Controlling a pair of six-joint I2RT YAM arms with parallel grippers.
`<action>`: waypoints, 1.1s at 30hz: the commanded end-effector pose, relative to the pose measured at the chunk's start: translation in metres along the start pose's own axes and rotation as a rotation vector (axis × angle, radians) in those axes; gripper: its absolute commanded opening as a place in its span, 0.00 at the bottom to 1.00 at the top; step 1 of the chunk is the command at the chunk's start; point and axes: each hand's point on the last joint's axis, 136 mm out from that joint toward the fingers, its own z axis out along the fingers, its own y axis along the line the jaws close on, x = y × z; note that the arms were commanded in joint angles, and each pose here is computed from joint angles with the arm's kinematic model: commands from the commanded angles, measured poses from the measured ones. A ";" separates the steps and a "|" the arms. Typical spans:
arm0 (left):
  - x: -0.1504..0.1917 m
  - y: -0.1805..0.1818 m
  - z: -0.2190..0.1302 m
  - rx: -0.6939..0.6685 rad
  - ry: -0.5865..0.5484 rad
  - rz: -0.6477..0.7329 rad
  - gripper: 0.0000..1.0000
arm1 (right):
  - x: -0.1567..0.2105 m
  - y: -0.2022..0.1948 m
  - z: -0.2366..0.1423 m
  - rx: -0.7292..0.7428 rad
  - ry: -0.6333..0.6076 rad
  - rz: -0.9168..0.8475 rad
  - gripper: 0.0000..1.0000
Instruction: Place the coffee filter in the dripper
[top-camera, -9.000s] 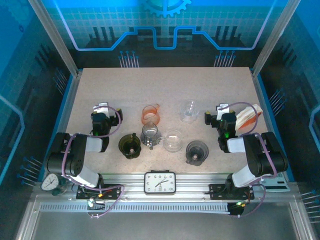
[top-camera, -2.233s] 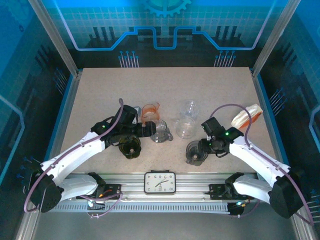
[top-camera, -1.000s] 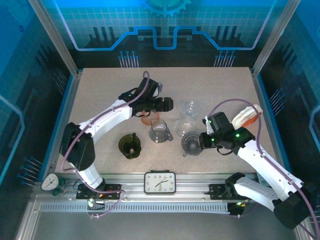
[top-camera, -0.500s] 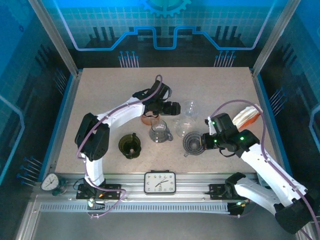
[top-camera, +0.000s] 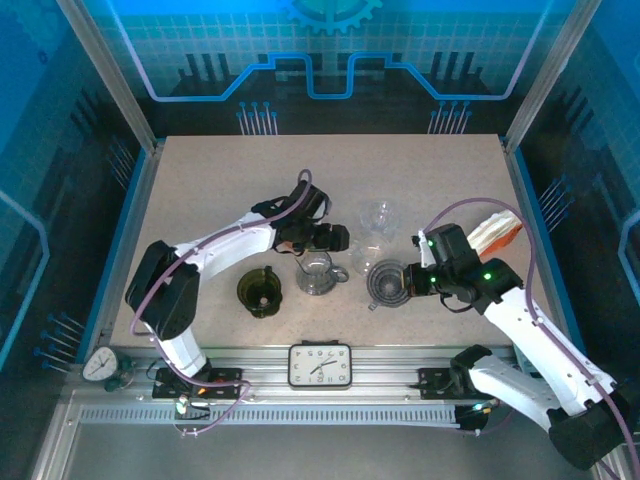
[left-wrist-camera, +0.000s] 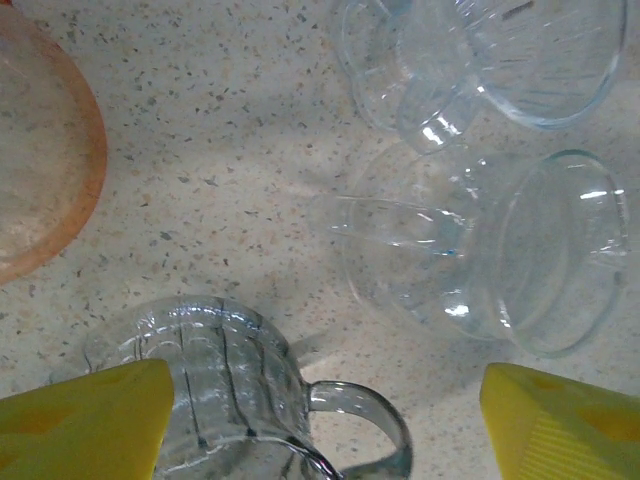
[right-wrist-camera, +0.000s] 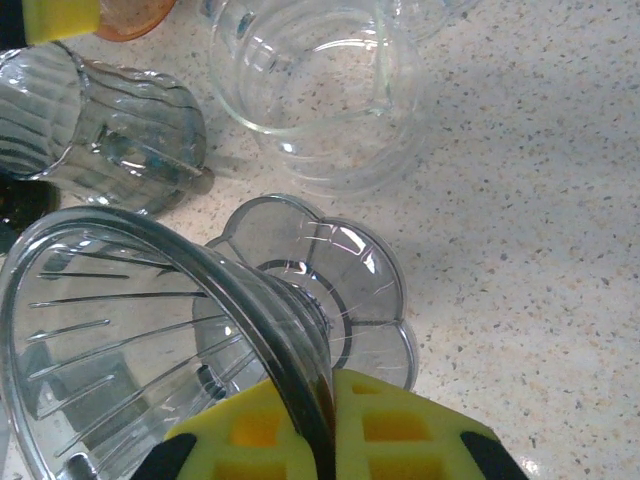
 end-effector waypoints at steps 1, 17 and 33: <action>-0.011 -0.030 -0.030 0.110 -0.064 -0.009 0.82 | -0.020 0.019 -0.016 -0.081 -0.047 0.006 0.00; 0.004 0.043 -0.165 -0.049 -0.501 -0.052 0.99 | -0.076 0.126 0.011 -0.303 0.066 -0.066 0.00; 0.030 0.073 -0.192 -0.090 -0.609 -0.057 0.99 | -0.092 0.148 0.081 -0.199 0.216 -0.062 0.00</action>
